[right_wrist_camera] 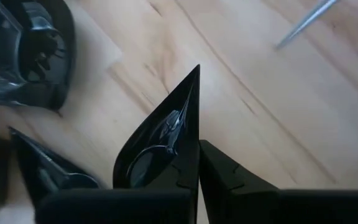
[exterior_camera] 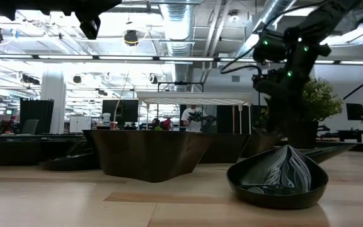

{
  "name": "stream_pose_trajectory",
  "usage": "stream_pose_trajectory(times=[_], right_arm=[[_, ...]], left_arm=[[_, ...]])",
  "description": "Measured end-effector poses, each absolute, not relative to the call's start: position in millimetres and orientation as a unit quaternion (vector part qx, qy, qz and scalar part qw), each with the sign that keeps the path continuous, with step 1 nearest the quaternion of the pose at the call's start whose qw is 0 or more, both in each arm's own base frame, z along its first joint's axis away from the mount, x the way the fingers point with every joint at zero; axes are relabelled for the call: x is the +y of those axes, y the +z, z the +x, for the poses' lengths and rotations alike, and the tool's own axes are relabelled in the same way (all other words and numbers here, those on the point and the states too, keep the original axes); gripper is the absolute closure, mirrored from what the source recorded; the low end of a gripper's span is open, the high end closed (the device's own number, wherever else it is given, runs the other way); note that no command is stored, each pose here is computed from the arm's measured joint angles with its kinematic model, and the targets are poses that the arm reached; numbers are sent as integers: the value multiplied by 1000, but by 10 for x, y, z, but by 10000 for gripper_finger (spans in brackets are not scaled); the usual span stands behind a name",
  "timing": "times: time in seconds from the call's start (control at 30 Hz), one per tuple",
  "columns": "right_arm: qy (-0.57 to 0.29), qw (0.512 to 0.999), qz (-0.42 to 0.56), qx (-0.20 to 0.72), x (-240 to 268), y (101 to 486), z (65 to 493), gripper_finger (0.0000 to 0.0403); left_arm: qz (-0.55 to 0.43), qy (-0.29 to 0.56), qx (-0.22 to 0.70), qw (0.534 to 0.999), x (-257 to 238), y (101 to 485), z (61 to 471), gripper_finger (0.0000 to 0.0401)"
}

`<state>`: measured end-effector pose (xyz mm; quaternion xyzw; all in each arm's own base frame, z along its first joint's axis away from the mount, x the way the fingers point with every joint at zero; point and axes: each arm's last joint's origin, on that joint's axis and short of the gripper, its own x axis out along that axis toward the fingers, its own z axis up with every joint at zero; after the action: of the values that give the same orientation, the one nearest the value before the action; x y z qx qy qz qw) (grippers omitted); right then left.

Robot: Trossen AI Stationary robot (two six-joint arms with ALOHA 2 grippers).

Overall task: Pick & Place Mini shaped plates
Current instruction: Put the drop-shaped plate on the shelf

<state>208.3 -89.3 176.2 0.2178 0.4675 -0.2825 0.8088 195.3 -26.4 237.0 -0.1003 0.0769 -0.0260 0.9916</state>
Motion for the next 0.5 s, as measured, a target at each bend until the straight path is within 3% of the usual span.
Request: stream_pose_trajectory(times=[0.27,0.5], right_arm=[[-260,820,196,471,-869,2132,2231,402],[-234,857,155,432,-885,2639,2398,402]], left_arm=[[-100,-26,77,992,-264,2370,1953,293],[-100,-26,77,992,-264,2370,1953,293]])
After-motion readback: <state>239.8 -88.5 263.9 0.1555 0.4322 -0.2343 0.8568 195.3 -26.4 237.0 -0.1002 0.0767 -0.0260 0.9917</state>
